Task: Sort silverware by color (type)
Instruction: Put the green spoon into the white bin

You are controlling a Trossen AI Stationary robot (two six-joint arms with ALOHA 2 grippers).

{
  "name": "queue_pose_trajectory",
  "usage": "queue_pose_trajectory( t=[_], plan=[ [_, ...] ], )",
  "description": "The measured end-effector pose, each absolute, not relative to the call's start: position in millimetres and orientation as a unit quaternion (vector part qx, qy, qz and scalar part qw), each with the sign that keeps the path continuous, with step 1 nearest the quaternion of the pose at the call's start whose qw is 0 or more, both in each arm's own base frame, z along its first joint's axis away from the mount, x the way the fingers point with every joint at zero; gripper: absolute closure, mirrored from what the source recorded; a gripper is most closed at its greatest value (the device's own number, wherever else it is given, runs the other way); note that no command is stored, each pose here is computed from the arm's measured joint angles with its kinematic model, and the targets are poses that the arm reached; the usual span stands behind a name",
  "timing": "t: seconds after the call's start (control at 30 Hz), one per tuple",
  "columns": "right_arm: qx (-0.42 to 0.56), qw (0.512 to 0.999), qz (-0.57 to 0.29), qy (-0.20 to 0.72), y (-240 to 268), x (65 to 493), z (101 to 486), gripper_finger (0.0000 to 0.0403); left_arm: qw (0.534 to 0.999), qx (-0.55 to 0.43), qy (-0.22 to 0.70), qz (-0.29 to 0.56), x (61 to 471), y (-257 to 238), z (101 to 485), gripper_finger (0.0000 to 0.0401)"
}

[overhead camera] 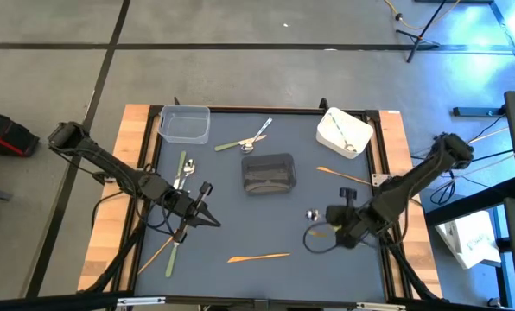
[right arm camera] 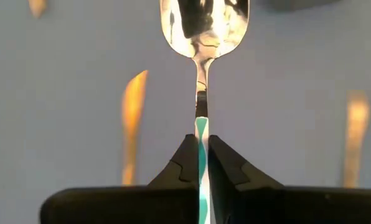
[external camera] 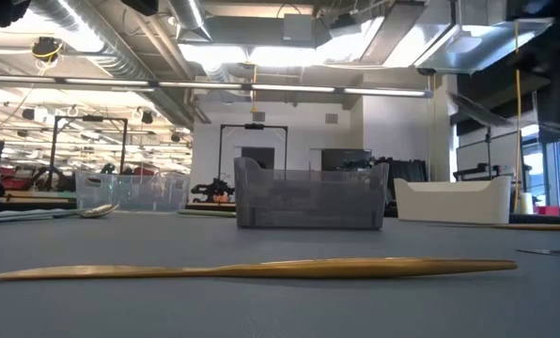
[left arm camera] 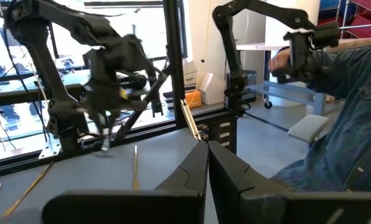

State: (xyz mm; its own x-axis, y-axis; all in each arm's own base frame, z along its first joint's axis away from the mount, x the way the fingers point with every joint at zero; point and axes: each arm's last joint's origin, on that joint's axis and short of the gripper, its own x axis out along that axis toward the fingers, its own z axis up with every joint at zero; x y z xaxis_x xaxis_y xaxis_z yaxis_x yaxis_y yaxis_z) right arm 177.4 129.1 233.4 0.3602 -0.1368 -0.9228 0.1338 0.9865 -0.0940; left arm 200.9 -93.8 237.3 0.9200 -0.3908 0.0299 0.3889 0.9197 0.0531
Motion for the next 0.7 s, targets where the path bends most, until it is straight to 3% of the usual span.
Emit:
queue_pose_trajectory(
  t=[0.27, 0.7],
  plan=[
    [-0.006, 0.843, -0.195, 0.502, 79, 170, 260, 0.0398, 0.98, 0.023, -0.021, -0.199, 201, -94, 237, 0.0393],
    [-0.062, 0.8, -0.361, 0.476, 7, 169, 275, 0.0398, 0.982, 0.023, -0.021, -0.187, 201, -93, 237, 0.0393]
  ],
)
